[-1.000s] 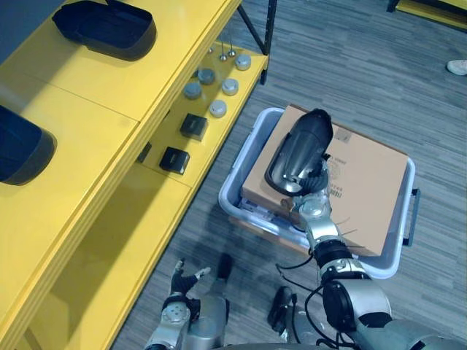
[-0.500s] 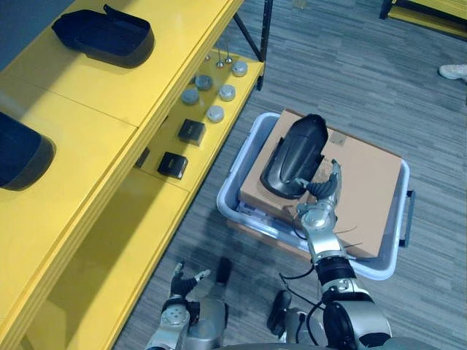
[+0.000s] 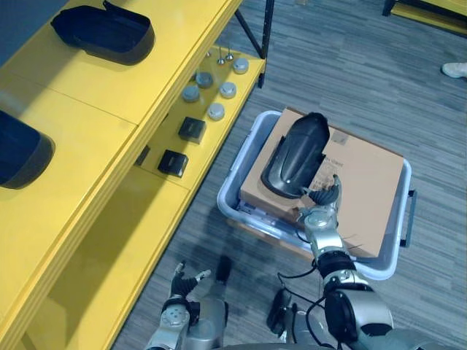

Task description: Walk over and take plastic housings, then place them on the shelf

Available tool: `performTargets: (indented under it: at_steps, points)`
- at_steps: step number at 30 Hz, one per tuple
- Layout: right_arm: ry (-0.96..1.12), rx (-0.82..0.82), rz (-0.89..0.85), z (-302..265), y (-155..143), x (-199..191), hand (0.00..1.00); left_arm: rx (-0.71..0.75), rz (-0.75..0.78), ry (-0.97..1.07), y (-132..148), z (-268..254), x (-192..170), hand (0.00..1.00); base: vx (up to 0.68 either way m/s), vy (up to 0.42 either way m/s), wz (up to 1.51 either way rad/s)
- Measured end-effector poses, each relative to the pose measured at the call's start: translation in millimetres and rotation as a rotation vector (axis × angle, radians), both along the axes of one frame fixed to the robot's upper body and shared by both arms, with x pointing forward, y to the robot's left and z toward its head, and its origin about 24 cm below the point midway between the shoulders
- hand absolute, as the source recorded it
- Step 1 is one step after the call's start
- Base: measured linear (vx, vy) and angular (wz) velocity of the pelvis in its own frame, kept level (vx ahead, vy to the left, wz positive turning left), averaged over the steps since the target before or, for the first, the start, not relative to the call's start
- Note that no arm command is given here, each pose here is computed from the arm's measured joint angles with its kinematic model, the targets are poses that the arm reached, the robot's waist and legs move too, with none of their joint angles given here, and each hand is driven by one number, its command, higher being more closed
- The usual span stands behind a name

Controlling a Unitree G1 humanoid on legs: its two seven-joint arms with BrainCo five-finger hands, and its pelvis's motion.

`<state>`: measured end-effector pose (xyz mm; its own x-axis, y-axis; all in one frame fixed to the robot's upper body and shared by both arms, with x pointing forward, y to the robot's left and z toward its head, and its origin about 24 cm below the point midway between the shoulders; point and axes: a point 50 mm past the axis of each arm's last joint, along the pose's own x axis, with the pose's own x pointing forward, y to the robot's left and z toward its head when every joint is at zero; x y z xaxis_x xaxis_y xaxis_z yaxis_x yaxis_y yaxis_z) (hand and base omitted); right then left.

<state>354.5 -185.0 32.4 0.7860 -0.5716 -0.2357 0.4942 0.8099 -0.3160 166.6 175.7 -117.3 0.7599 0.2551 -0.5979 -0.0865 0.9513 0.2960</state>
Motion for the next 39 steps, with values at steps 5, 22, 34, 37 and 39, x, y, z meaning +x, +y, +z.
performTargets:
  at_steps: [5,22,34,37,39]
  points:
    - [0.001,-0.01,-0.023,5,-21,2,1.0,0.005,-0.006,-0.003,1,1,5,0.0,-0.01,-0.051,0.05]
    - [0.003,0.115,0.083,6,1,12,1.0,-0.005,0.035,-0.004,7,1,9,0.0,0.0,-0.037,0.02]
    - [-0.206,0.026,0.1,23,6,-10,1.0,-0.004,0.041,-0.005,8,2,8,0.0,-0.01,-0.013,-0.04]
    - [-0.226,-0.001,0.064,20,-1,-23,1.0,-0.004,0.042,-0.006,8,2,7,0.0,0.0,0.0,0.0]
    - [-0.234,-0.013,0.055,19,-2,-28,1.0,-0.004,0.045,-0.009,9,2,7,0.0,-0.03,-0.019,0.01]
